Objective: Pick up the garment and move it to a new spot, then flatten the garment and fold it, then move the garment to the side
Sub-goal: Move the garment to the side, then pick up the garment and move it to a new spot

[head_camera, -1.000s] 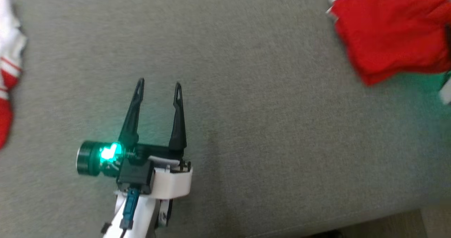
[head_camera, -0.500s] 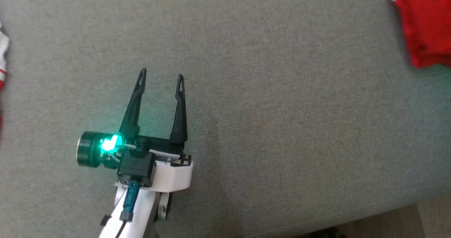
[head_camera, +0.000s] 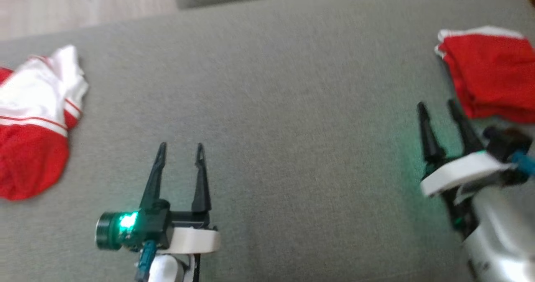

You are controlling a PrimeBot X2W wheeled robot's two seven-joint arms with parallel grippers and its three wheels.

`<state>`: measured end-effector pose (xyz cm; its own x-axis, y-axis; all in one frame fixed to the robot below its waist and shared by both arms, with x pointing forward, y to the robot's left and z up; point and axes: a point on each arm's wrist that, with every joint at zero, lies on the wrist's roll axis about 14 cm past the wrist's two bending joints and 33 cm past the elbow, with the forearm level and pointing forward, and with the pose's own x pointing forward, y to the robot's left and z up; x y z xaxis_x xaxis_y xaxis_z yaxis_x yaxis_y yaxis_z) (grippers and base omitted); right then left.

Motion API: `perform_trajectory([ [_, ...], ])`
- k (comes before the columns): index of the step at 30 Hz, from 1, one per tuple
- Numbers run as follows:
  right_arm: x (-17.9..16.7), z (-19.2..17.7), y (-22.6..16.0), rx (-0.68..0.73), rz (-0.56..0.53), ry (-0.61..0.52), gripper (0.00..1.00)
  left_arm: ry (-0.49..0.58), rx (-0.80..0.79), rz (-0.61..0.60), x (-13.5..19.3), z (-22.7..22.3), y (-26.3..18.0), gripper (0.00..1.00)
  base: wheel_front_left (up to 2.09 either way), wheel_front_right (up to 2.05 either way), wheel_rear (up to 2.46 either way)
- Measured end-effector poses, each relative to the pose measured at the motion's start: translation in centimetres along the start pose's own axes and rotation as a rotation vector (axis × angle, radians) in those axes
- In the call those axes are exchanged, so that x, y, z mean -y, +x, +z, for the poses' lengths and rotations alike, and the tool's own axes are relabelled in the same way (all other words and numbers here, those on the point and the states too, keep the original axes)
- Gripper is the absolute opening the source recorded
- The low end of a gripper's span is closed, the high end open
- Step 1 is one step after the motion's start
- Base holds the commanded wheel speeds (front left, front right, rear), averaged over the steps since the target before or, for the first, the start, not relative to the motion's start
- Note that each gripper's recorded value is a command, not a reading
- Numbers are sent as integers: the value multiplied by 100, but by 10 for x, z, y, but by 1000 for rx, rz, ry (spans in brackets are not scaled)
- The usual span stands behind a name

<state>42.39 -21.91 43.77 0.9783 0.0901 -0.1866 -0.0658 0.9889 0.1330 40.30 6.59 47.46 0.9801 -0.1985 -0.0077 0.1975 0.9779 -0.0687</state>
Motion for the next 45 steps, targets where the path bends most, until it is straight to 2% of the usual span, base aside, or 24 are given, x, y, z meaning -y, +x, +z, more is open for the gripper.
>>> perform_trajectory([
  [6, -58, 21, -31, 130, 81, 46, 100, -4, 36, 135, -33, 17, -31, 100, 0, 0, 0],
  [11, -78, 38, -61, 225, 99, 0, 100, -7, 76, 191, -45, 31, -62, 100, 0, 0, 0],
  [15, -82, 23, -77, 194, 94, -35, 100, 14, 117, 196, -50, 42, -77, 100, 0, 0, 0],
  [20, -76, -2, -95, 129, 64, -23, 100, 36, 67, 196, -51, 25, -97, 100, 0, 0, 0],
  [39, -69, -2, -99, 133, 37, -38, 100, 35, 36, 185, -49, 15, -98, 100, 0, 0, 0],
  [45, -74, -2, -93, 127, 58, -43, 100, 33, 32, 220, -58, 13, -104, 100, 0, 0, 0],
])
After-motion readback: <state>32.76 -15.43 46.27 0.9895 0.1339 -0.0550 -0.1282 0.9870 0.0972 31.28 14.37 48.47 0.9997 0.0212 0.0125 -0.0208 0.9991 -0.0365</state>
